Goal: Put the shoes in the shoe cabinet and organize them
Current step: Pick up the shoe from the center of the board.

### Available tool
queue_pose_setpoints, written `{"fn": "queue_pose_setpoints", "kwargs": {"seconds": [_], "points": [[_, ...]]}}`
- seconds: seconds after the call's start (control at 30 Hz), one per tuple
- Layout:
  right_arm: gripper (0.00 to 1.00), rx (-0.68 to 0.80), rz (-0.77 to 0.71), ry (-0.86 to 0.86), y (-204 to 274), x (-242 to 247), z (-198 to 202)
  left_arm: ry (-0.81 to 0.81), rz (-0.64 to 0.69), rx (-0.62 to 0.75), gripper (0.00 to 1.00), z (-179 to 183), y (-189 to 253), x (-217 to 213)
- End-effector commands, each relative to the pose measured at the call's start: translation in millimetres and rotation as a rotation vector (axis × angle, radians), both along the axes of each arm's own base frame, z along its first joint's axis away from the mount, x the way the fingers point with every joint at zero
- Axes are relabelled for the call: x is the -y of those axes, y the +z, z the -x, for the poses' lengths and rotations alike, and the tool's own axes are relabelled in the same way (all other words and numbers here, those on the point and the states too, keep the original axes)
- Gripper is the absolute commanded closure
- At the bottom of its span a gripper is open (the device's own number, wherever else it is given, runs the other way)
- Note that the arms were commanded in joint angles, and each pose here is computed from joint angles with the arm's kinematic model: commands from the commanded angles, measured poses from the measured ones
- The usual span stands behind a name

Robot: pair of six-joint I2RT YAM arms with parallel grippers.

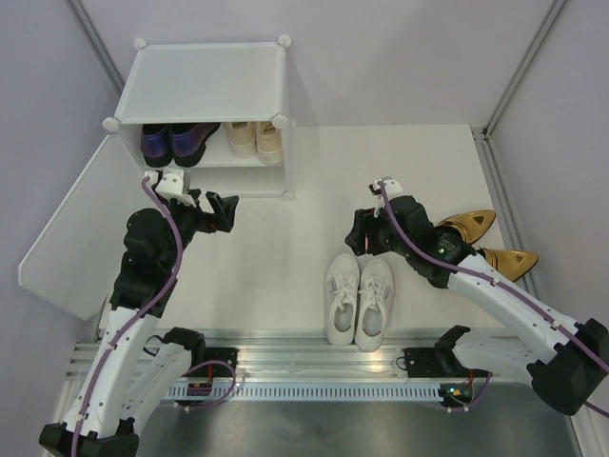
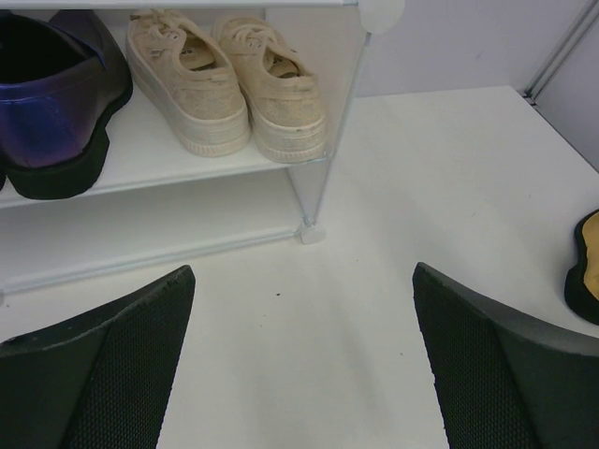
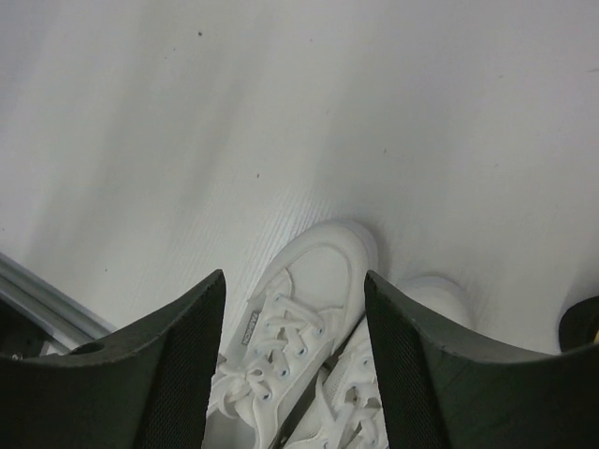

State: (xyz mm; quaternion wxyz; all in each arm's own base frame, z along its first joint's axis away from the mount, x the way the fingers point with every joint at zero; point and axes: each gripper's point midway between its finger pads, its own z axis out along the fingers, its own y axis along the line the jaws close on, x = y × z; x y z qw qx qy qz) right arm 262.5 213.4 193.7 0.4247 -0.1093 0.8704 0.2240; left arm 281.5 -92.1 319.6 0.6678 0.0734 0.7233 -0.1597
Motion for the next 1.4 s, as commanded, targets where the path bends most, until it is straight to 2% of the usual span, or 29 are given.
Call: {"fn": "queue_pose_setpoints", "kwargs": {"seconds": [0.0, 0.23, 0.53, 0.97, 1.13, 1.27, 1.37], "points": [[0.35, -0.116, -0.027, 0.047, -20, -9, 28, 0.027, 0.036, 0.037, 0.0, -1, 12, -3], [0.36, -0.225, 0.02, 0.149, -52, -44, 68, 0.046, 0.027, 0.032, 0.0, -4, 10, -6], [0.35, -0.242, 0.191, 0.048, -92, -26, 62, 0.052, 0.035, 0.017, 0.0, -7, 7, -6], [0.35, -0.295, 0.223, 0.054, -119, -34, 66, 0.055, 0.036, 0.021, 0.0, -5, 7, -7], [0.29, -0.155, 0.274, -0.144, -95, -9, 30, 0.049, 0.039, 0.014, 0.0, -6, 5, -5], [0.24, -0.125, 0.319, -0.367, -76, 33, 2, 0.04, 0.044, 0.012, 0.0, -6, 5, -3], [0.2, -0.133, 0.276, -0.559, -67, 71, -18, 0.025, 0.047, 0.007, 0.0, -6, 4, 0]]}}
